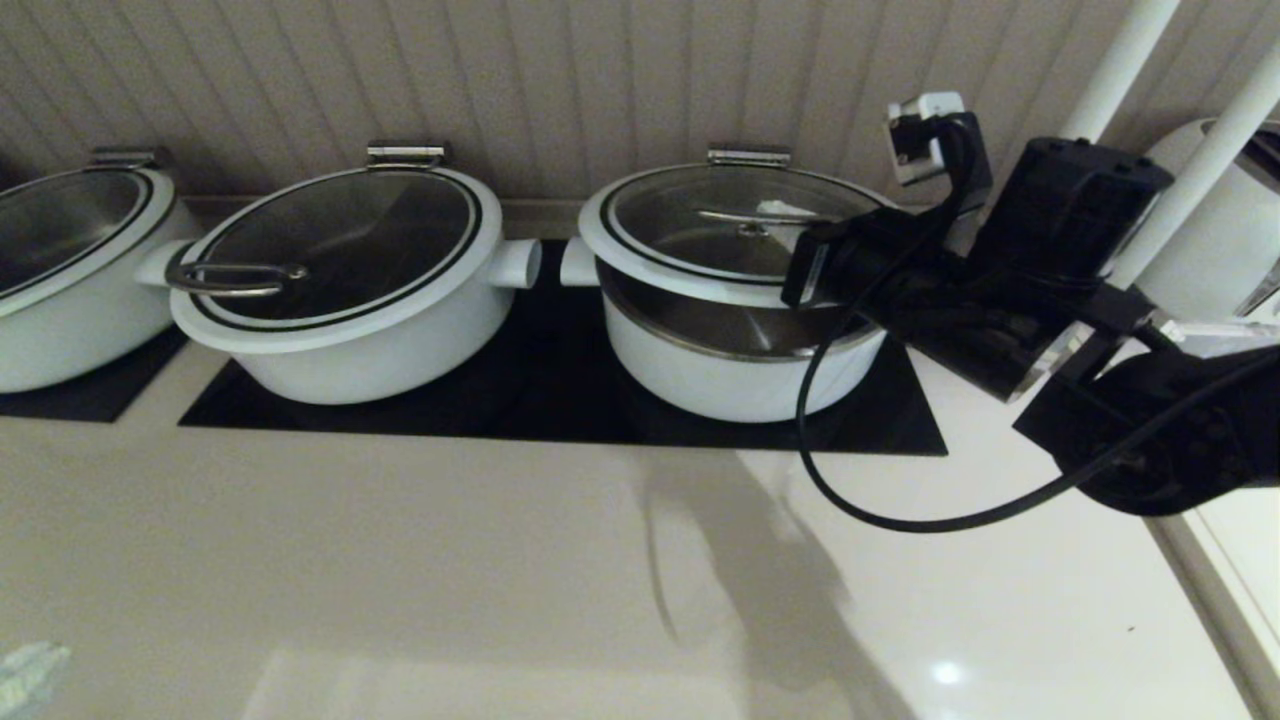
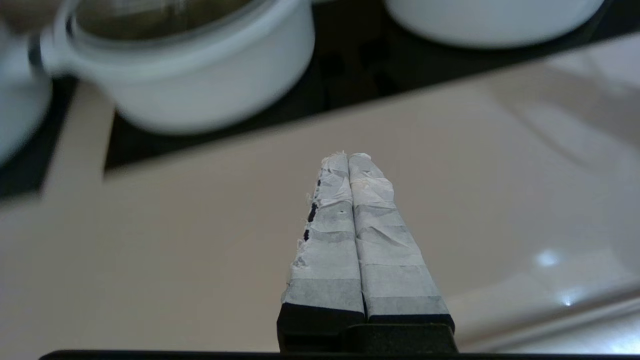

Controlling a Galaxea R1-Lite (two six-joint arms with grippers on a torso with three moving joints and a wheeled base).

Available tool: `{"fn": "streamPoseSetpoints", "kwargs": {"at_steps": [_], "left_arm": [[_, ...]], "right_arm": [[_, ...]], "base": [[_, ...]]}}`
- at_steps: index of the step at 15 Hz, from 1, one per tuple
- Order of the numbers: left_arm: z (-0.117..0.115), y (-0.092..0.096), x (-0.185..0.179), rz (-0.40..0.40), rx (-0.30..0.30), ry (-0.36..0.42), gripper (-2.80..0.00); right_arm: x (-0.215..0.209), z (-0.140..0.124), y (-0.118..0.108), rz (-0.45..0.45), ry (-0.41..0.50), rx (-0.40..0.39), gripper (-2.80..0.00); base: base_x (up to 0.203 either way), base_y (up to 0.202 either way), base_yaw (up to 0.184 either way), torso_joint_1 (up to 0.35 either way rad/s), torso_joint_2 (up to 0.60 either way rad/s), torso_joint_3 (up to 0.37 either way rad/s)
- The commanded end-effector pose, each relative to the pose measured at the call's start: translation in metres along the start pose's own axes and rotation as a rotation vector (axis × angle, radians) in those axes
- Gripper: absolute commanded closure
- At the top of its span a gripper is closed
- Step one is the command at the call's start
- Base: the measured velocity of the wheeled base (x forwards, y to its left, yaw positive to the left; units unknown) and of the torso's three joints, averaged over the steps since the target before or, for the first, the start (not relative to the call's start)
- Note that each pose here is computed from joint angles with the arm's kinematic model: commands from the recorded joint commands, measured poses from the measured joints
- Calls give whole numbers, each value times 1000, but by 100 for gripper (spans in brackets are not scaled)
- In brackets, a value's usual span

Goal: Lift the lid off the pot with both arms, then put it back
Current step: Hold the pot lid with the left arm

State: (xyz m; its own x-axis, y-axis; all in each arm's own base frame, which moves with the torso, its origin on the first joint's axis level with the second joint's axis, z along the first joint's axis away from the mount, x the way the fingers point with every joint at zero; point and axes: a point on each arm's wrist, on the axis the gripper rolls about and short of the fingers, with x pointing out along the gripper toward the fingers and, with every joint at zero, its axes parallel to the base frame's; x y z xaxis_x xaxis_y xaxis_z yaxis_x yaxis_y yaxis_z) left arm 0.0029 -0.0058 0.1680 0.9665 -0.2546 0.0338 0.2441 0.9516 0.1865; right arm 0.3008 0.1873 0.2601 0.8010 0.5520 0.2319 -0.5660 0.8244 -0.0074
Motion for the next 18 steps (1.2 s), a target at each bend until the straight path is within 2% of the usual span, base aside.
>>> {"fn": "streamPoseSetpoints", "kwargs": {"at_steps": [1, 3, 6, 12, 16, 18], "left_arm": [[13, 9, 28, -31, -8, 73, 0], [28, 16, 43, -61, 22, 61, 0], [35, 18, 58, -123, 59, 46, 0], [52, 20, 92, -212, 71, 45, 0], [59, 13, 132, -300, 88, 34, 0], [61, 3, 161, -330, 98, 28, 0]], "right_arm": [[0, 1, 0, -8, -8, -1, 0], [0, 0, 0, -9, -4, 0, 0], [2, 0, 0, -10, -7, 0, 0], [5, 4, -1, -12, -24, -1, 0], [5, 4, -1, -11, -23, -2, 0], [5, 4, -1, -11, -23, -2, 0]], "base": [[0, 0, 0, 0, 0, 0], [0, 0, 0, 0, 0, 0], [0, 0, 0, 0, 0, 0], [0, 0, 0, 0, 0, 0], [0, 0, 0, 0, 0, 0], [0, 0, 0, 0, 0, 0]]}}
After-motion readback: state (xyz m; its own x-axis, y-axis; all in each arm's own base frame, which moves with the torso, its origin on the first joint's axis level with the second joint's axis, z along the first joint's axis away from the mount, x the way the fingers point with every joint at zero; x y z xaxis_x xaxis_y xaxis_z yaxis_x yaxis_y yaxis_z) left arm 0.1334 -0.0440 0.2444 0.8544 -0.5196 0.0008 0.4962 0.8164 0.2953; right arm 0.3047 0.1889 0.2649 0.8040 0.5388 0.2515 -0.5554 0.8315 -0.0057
